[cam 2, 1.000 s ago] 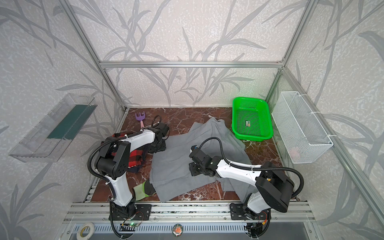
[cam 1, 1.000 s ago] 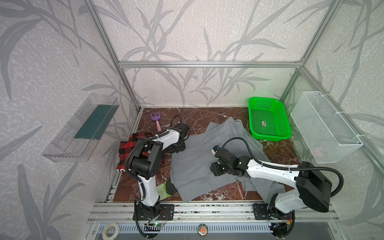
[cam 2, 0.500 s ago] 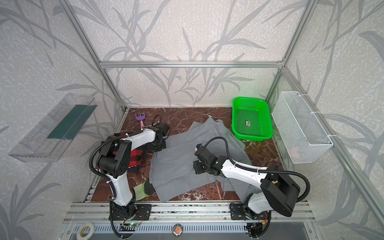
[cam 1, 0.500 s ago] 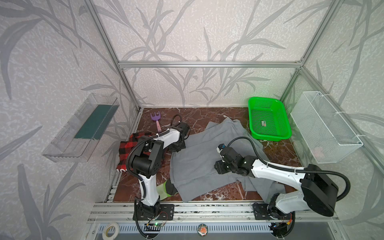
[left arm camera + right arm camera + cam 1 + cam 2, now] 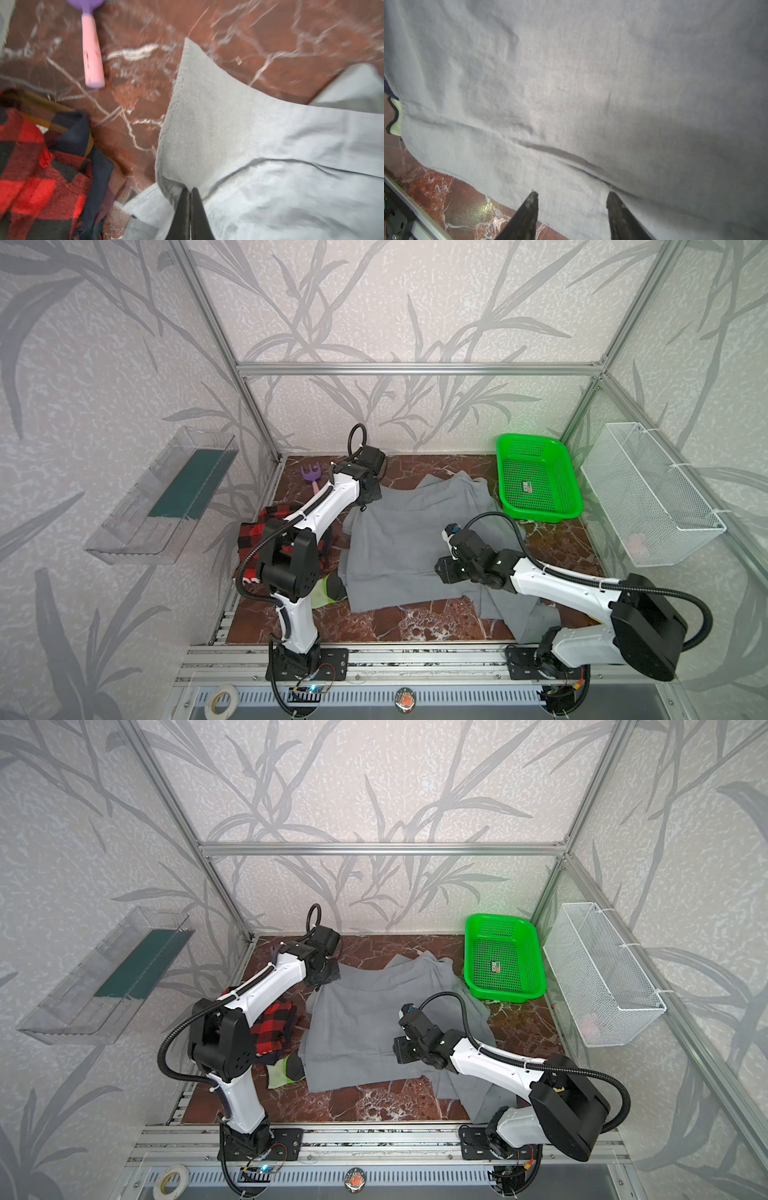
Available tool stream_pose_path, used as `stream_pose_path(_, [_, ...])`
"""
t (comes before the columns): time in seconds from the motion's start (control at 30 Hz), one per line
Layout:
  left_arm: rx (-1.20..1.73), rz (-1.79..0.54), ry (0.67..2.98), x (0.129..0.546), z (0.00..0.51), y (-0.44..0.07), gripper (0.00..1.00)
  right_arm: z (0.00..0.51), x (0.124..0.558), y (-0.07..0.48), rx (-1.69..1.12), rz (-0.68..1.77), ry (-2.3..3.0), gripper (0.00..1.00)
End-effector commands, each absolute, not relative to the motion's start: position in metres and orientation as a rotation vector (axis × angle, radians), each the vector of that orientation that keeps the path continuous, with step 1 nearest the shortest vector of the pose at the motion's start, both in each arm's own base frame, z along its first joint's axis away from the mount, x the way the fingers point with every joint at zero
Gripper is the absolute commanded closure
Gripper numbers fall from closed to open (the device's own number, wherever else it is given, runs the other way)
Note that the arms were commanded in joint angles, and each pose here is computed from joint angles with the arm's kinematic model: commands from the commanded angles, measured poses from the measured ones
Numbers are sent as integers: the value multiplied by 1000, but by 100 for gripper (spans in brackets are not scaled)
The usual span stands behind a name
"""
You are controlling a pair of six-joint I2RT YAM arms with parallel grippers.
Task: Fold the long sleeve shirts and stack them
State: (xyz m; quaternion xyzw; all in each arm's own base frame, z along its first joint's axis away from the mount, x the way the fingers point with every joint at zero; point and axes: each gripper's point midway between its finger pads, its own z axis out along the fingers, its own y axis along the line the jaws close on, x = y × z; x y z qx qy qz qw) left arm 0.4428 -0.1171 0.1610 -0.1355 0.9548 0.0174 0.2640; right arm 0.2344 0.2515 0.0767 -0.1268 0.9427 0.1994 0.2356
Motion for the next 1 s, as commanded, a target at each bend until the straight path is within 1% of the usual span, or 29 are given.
stream_pose_path(0.0, [-333,51,2568,433,190,-120,100,83,232,255,-366,597,2565,46])
stream_pose_path(0.2, [-327,-19,2524,431,215,-139,100,70,225,265,-411,670,2583,46])
stream_pose_path(0.33, [-322,-92,2486,434,238,-151,100,54,227,258,-395,613,2600,46])
stream_pose_path(0.5, [-229,-123,2402,452,276,-170,100,34,233,247,-329,582,2645,46])
stream_pose_path(0.63, [-177,-99,2357,464,300,-179,100,36,237,238,-298,572,2635,46])
stream_pose_path(0.77, [-170,-109,2365,479,290,-186,100,34,241,227,-260,543,2636,46])
stream_pose_path(0.97, [-180,-45,2438,505,234,-185,100,32,242,214,-234,495,2648,46])
